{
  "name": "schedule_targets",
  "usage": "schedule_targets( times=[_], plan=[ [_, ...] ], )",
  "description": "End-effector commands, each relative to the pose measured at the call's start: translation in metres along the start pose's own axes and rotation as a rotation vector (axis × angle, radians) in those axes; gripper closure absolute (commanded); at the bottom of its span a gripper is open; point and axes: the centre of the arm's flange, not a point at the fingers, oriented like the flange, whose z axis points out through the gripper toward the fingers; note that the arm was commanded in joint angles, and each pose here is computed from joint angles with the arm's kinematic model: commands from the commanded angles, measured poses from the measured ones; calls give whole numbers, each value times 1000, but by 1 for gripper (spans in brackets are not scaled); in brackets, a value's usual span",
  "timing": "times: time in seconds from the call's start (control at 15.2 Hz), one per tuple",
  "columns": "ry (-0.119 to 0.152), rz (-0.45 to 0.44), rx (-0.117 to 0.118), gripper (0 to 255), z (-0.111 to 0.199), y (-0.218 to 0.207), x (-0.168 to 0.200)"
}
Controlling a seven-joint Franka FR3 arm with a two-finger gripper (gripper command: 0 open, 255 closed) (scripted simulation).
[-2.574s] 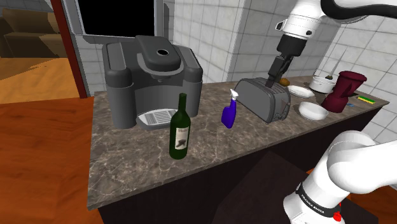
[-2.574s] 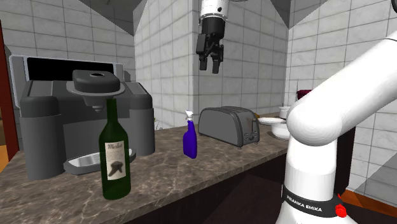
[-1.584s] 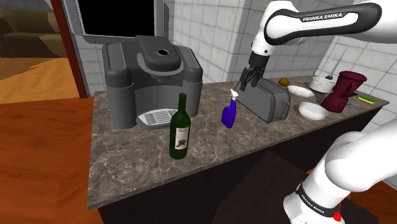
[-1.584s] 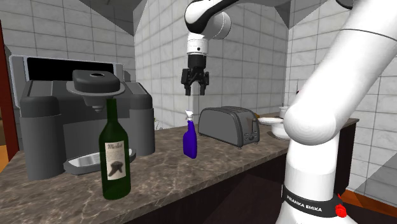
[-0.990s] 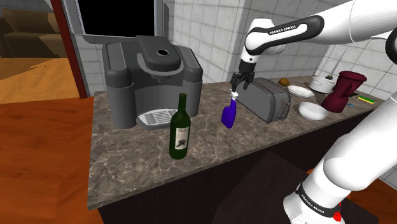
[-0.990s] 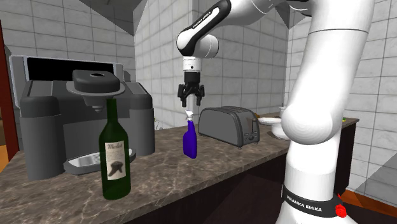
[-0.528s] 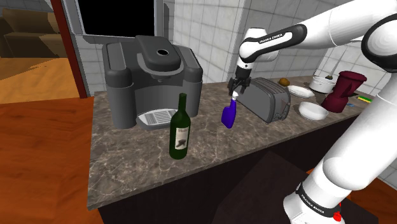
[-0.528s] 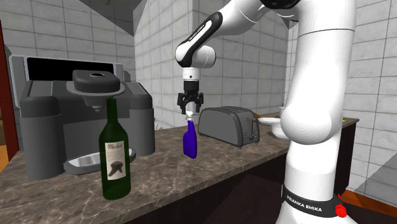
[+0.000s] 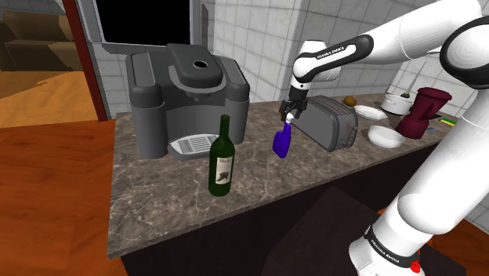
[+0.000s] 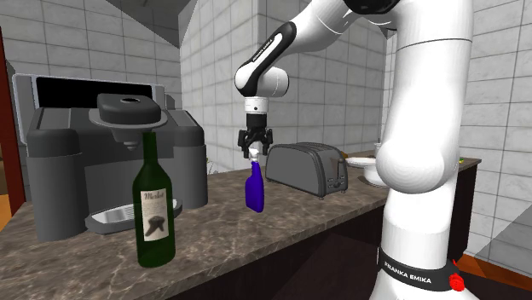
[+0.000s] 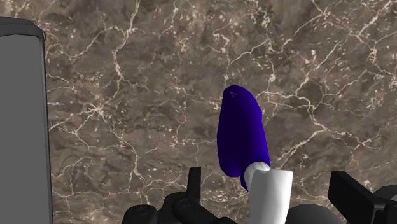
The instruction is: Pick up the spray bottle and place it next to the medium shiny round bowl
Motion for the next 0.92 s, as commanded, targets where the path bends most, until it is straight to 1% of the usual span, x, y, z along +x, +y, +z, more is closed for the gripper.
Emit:
schedule_targets(
  times=[0.0, 0.07, 0.13, 0.73, 0.86],
  plan=[
    [0, 0, 0, 0, 0, 0, 0],
    [0, 0, 0, 0, 0, 0, 0],
    [0, 0, 0, 255, 0, 0, 0],
    [0, 0, 0, 255, 0, 0, 0],
    [0, 0, 0, 255, -10, 0, 0]
  ],
)
